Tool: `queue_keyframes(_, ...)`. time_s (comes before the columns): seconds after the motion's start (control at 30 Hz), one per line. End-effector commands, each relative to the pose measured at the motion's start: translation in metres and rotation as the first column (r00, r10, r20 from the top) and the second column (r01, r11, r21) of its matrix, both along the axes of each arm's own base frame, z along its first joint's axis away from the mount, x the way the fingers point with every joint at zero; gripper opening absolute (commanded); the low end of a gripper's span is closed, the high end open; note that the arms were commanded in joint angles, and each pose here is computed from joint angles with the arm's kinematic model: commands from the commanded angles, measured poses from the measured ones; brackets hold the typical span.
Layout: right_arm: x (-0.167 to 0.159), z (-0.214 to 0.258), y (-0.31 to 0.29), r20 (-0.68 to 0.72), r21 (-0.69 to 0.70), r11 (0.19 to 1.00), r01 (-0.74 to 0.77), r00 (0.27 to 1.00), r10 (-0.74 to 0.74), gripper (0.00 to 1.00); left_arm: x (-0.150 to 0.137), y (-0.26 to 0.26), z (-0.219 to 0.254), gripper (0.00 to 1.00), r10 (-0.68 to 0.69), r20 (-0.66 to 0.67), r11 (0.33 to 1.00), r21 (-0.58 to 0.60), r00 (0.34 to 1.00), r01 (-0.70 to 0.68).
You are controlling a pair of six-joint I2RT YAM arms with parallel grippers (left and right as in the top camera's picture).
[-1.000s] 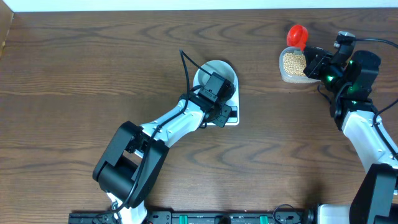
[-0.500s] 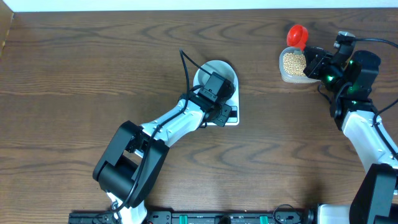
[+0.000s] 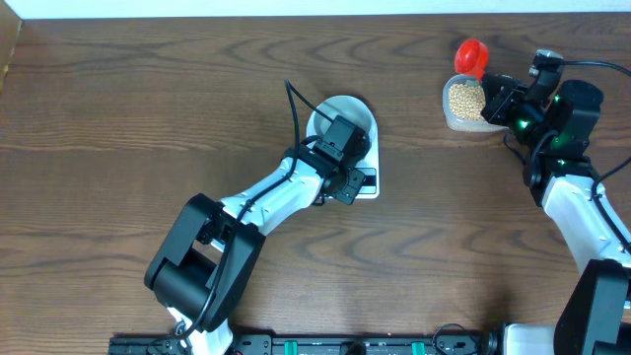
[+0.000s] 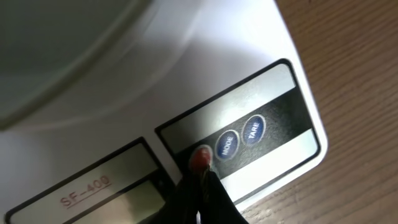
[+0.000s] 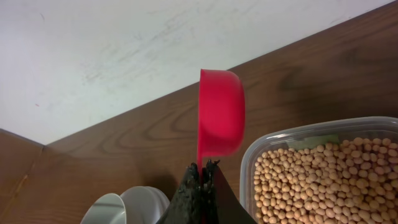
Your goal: Scoop item into bowl and weigh 50g on scale
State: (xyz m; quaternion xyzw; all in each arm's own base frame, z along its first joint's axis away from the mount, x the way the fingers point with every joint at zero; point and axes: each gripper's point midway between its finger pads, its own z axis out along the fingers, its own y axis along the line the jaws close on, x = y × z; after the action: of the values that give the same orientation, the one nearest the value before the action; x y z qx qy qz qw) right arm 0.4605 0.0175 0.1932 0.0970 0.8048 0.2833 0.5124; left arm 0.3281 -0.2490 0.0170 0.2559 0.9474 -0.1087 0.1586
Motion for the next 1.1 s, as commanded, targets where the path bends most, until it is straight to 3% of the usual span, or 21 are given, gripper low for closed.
queue_keyframes(0.0, 0.0035, 0.0085, 0.0004, 0.015, 0.004, 1.000, 0.007, 1.000, -0.007, 0.01, 0.0061, 0.0083, 0.0026, 0.07, -0.012, 0.029, 0.999, 0.040, 0.999, 0.011)
queue_keyframes(1.07, 0.0036, 0.0068, -0.0013, 0.009, 0.001, 1.000, 0.017, 1.000, -0.017, 0.01, 0.0139, 0.0023, 0.0010, 0.07, -0.057, 0.067, 0.998, 0.038, 0.996, 0.054)
